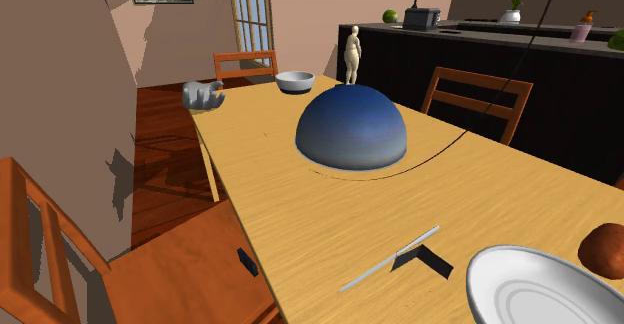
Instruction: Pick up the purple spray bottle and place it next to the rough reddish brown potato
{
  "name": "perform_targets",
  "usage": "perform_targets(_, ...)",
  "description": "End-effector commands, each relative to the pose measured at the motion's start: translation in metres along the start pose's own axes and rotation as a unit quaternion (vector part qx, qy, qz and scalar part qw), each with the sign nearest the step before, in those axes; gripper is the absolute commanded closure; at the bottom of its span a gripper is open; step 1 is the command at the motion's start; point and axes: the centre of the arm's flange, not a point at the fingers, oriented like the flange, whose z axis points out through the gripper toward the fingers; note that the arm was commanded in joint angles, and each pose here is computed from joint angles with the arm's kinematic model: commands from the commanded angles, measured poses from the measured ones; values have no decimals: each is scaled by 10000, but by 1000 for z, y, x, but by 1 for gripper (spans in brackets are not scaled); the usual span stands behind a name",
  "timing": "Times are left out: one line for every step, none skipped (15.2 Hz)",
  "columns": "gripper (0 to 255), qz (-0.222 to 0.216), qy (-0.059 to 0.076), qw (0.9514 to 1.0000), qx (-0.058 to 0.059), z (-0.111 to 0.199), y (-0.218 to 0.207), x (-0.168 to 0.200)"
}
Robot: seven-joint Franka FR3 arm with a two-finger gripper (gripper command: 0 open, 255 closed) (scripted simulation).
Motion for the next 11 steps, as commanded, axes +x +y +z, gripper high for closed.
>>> perform_targets(255, 0, 5, 10000, -1, 9, 1, -3)
perform_targets(255, 0, 5, 10000, -1, 14, 1, -5)
perform_targets(255, 0, 5, 10000, -1, 19, 1, -7)
perform_targets(255, 0, 5, 10000, -1, 24, 1, -9)
perform_targets(255, 0, 5, 10000, -1, 29, 1, -11)
perform_targets(255, 0, 5, 10000, -1, 34, 1, -13)
perform_targets(255, 0, 5, 10000, -1, 39, 1, -15)
perform_targets(255, 0, 5, 10000, -1, 39, 1, -15)
perform_targets(255, 0, 5, 10000, -1, 39, 1, -15)
perform_targets(255, 0, 5, 10000, -1, 39, 1, -15)
perform_targets(255, 0, 5, 10000, -1, 39, 1, -15)
